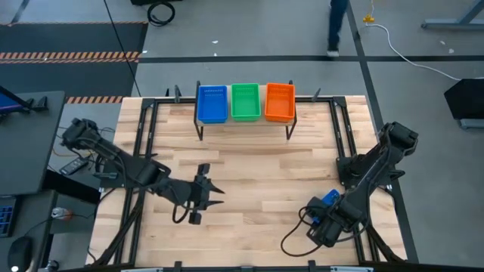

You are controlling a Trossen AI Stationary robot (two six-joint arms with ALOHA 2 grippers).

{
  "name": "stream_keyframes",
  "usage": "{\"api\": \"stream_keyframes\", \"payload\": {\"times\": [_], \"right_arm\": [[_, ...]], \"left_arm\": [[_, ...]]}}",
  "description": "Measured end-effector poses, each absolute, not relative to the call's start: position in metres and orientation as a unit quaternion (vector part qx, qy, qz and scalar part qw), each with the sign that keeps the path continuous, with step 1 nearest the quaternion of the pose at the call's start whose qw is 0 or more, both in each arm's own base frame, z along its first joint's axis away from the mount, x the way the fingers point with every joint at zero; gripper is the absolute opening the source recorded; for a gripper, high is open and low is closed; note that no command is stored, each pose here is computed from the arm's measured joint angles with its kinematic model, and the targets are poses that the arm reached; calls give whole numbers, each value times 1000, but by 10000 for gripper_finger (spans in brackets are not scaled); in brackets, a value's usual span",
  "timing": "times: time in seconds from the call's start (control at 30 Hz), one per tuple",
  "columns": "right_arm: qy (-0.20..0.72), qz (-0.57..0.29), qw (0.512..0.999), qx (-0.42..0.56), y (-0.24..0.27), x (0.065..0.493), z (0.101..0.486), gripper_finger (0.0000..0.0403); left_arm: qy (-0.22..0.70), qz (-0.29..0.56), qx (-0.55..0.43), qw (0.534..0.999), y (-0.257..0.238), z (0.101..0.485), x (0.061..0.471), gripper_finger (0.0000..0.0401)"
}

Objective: Stack baskets on shelf by color
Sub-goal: Stack the blue bin on top of the blue bin on the shelf

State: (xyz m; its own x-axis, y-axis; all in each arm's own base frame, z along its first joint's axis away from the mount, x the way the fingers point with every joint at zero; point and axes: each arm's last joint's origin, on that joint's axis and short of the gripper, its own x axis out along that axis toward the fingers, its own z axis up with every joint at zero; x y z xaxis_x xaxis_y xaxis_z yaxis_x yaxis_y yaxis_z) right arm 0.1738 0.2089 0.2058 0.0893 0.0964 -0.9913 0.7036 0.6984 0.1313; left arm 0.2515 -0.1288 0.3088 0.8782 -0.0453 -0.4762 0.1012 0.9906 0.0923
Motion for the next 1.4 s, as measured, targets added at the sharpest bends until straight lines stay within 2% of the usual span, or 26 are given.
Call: {"api": "stream_keyframes", "payload": {"times": [0.17, 0.6, 0.8, 1.0, 1.33, 1.4], "right_arm": [[631, -219, 672, 320, 207, 173, 192, 209], [660, -237, 663, 263, 189, 154, 156, 206], [645, -215, 695, 235, 181, 160, 148, 187], [649, -186, 711, 197, 167, 175, 148, 143], [608, -115, 773, 139, 151, 204, 150, 17], [595, -97, 788, 124, 148, 211, 152, 9]], "left_arm": [[244, -44, 54, 967, -139, 301, 258, 133], [248, -18, 0, 969, -143, 292, 266, 133], [246, -7, -17, 969, -147, 291, 265, 133], [238, 9, -20, 971, -152, 291, 262, 133], [225, 36, -22, 973, -159, 291, 258, 133], [223, 40, -24, 974, -160, 291, 257, 133]]}}
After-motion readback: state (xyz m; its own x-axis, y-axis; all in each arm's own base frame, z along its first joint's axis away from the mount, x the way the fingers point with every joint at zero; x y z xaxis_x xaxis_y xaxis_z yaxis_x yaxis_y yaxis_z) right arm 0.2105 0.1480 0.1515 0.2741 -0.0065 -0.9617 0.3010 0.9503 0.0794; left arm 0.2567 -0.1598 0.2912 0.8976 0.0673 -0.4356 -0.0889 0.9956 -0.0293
